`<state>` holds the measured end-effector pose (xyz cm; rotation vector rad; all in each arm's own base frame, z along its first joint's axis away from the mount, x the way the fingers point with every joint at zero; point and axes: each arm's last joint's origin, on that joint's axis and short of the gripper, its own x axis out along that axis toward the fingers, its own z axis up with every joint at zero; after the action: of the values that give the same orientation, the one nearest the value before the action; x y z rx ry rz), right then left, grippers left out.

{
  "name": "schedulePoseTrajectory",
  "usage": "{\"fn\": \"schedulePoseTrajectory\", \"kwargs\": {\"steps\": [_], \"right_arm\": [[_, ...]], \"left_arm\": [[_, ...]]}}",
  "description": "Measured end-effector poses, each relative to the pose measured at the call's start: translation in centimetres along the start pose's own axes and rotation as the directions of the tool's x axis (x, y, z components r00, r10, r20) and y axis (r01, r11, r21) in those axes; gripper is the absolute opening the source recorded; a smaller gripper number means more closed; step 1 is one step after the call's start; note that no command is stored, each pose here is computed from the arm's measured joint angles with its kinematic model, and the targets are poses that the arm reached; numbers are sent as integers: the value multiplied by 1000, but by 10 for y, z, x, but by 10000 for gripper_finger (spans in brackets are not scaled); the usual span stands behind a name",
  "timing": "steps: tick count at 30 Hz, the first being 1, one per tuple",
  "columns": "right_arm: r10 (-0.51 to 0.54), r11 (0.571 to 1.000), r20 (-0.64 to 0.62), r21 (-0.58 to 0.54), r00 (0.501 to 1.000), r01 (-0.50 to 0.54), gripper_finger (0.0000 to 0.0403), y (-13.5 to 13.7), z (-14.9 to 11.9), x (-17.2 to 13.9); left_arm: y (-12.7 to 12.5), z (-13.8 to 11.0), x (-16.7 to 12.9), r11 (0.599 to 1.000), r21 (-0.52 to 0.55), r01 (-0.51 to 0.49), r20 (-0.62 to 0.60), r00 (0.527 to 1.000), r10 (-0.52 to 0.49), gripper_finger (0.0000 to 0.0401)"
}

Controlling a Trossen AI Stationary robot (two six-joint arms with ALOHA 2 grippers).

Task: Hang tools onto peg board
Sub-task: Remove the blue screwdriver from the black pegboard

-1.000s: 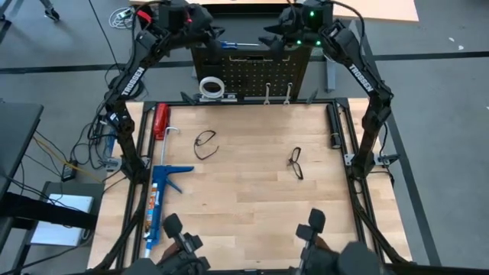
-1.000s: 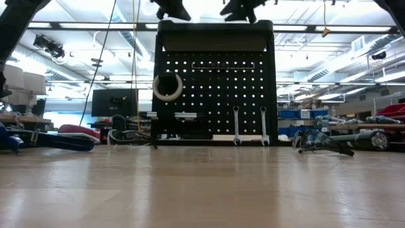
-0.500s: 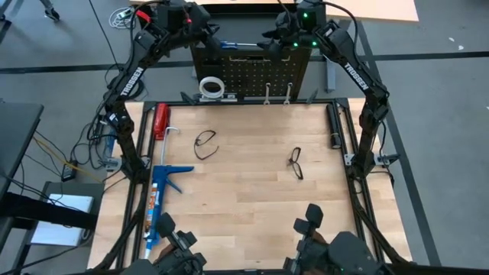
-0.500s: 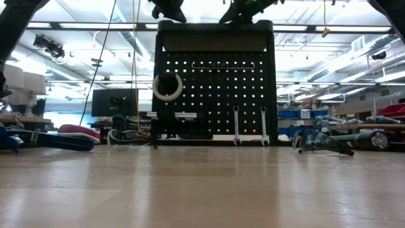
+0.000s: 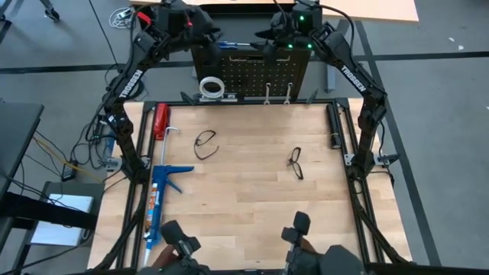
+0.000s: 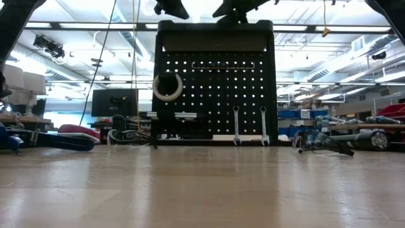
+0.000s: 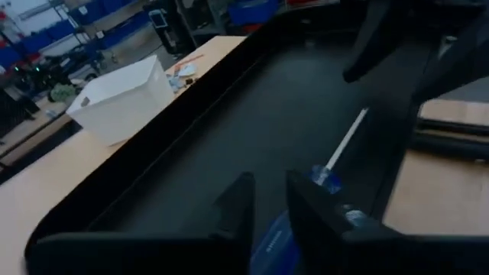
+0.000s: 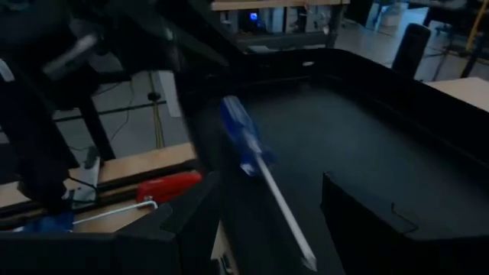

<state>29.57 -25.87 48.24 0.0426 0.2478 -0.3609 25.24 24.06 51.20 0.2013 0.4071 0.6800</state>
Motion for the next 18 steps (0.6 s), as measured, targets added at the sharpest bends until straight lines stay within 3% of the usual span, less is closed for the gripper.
{"fn": "schedulePoseTrajectory", "kwargs": {"steps": [7,13,15,18], "right_arm": [[11,999,57,-34,998,-9,228,7,7,3],[-1,1000,55,14,998,0,228,5,6,2],[0,999,55,39,998,-3,228,5,6,2],[5,998,54,57,999,-8,228,7,6,3]], "left_arm": [[-2,-8,13,990,139,-29,-74,996,40,185],[2,-6,12,970,202,-135,-82,985,154,197],[3,-1,11,966,158,-204,-51,976,214,197],[7,7,6,929,-28,-370,-14,929,370,196]]}}
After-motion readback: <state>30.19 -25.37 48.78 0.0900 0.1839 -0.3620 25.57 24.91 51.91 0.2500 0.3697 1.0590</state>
